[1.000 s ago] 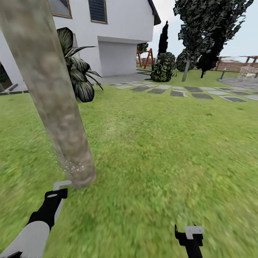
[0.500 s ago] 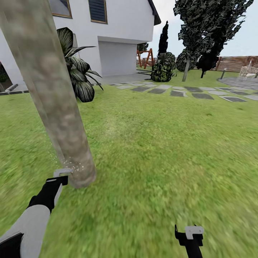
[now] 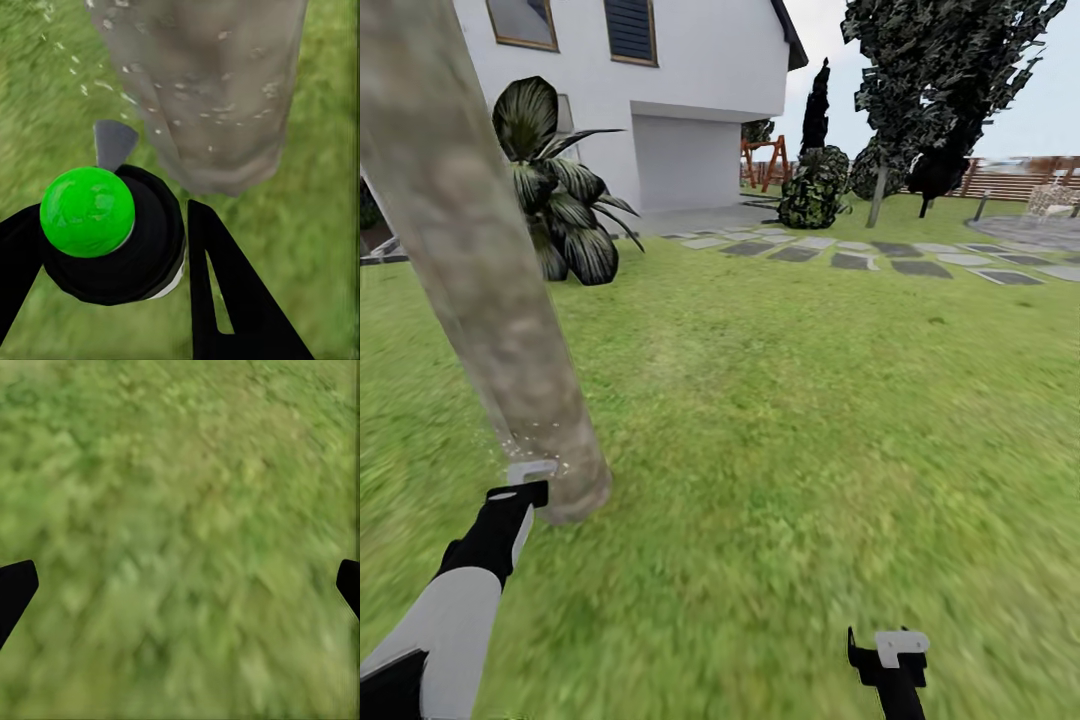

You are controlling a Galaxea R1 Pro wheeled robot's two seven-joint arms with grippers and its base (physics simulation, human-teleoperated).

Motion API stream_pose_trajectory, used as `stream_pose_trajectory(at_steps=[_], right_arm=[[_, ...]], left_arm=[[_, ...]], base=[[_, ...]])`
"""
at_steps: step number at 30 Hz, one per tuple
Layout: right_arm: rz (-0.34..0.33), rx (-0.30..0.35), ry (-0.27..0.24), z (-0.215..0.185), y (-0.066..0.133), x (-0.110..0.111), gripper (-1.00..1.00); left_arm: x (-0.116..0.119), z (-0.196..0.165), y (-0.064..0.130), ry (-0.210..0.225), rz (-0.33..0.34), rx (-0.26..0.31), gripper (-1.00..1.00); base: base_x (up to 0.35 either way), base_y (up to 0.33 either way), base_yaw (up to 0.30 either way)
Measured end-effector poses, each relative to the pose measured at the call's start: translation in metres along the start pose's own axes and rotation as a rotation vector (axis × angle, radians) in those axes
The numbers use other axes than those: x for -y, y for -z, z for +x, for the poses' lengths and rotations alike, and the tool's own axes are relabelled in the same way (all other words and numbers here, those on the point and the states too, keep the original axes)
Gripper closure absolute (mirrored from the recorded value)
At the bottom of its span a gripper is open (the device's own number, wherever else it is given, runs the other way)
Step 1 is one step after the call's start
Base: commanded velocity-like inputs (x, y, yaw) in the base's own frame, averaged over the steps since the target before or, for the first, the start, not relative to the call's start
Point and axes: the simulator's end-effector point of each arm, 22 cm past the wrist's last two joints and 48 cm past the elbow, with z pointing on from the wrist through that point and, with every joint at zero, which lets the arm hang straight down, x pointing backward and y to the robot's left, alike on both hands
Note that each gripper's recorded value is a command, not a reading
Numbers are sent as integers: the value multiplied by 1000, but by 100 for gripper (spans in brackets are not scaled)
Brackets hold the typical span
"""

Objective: In the garden, pick up the pesticide atomizer on the floor and spray pesticide onto both trees until each tree trunk is fully covered.

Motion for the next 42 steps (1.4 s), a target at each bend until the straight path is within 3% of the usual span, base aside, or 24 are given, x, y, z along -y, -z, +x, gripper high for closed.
stream_pose_trajectory(at_steps=[7,16,22,30,42], right_arm=[[0,0,0,0,0,0,-100],[0,0,0,0,0,0,-100],[0,0,0,0,0,0,-100],[0,0,0,0,0,0,-100],[0,0,0,0,0,0,-100]], left_arm=[[-12,-24,5,12,-23,54,100],[-9,-15,4,8,-19,38,100],[8,-18,8,-23,1,44,100],[3,-17,7,-25,-8,43,100],[-7,4,5,-32,-27,17,100]], base=[[0,-267,259],[9,-268,168],[191,-216,3],[266,-170,6],[64,-252,254]])
